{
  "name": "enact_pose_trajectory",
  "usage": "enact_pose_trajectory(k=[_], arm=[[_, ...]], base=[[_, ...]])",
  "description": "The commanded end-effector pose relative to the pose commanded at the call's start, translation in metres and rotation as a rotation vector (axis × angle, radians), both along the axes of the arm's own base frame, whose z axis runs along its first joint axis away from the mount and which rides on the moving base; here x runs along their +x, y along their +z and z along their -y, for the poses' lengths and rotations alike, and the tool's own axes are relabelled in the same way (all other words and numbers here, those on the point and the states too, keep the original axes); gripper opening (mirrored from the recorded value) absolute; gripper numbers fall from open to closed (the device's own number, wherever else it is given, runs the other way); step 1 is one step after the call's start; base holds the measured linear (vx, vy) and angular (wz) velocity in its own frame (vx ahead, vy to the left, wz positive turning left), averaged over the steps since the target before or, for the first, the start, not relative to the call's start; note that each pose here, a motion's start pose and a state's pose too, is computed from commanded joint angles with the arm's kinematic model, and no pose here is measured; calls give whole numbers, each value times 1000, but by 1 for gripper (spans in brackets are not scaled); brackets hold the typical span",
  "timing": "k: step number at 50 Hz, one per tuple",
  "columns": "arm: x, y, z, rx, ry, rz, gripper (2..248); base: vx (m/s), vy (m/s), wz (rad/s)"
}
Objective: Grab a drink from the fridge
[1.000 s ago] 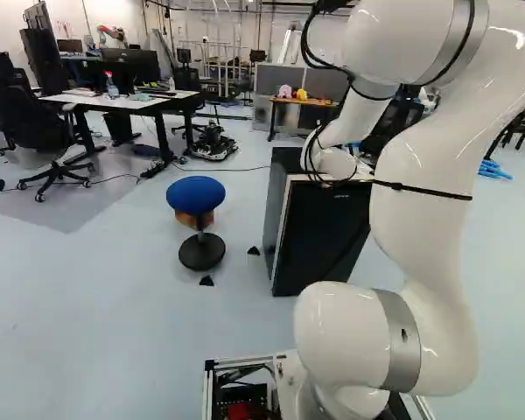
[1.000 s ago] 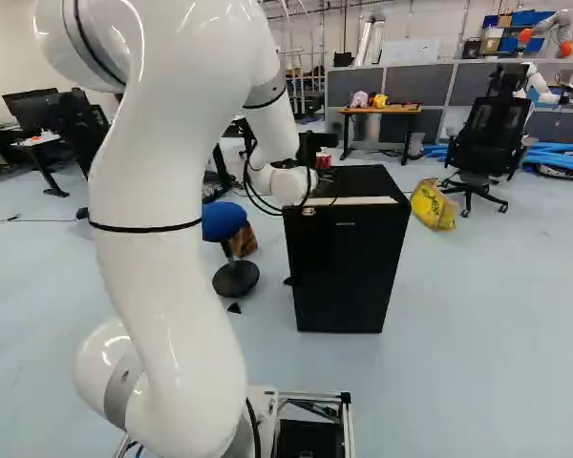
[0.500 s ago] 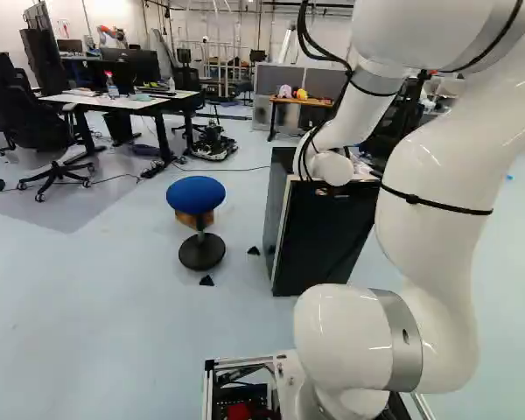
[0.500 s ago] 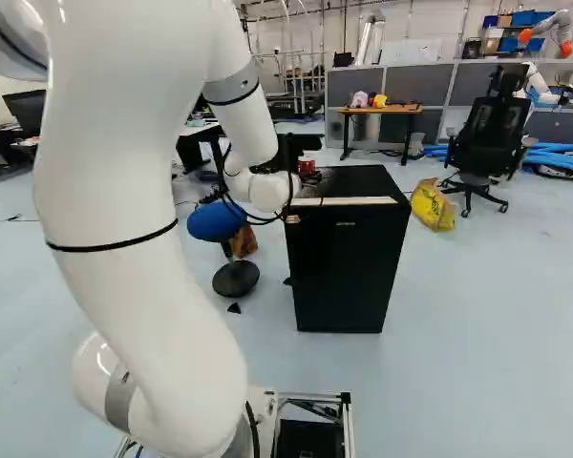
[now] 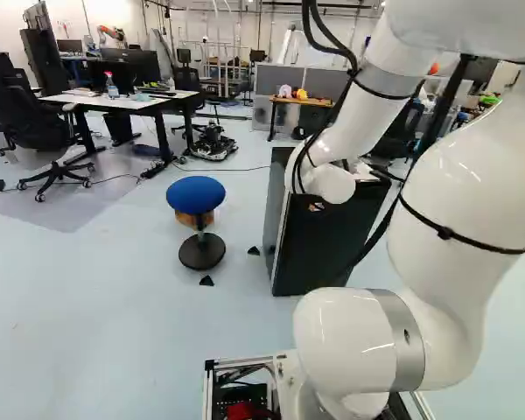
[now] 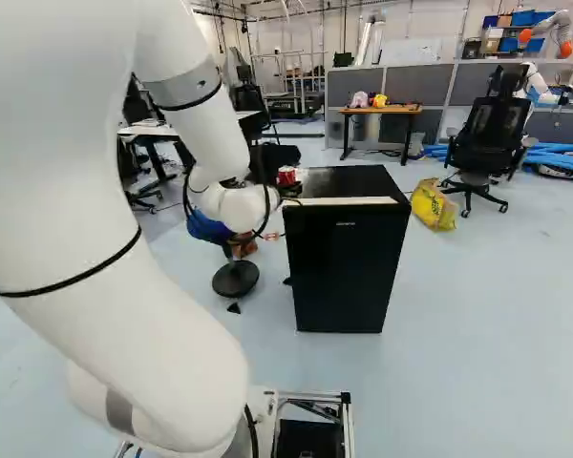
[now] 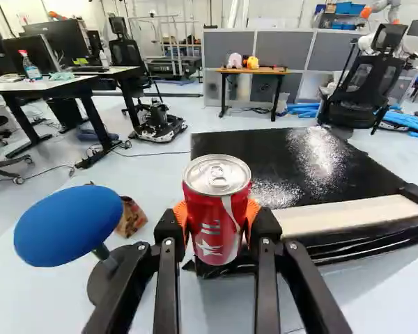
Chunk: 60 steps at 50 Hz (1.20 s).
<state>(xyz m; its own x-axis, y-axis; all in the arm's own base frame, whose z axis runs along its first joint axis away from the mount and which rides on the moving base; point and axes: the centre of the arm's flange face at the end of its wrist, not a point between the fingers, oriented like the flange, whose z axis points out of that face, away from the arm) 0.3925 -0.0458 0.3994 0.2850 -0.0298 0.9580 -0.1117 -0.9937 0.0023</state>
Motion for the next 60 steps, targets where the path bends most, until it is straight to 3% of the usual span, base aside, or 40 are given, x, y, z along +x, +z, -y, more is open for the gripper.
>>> enact_pose_trajectory(k=[30, 60], arm=[[-77, -18, -32, 4, 71, -26, 99], [-117, -32, -44, 4, 107, -39, 99]], base=[[0, 0, 0], [0, 0, 0]])
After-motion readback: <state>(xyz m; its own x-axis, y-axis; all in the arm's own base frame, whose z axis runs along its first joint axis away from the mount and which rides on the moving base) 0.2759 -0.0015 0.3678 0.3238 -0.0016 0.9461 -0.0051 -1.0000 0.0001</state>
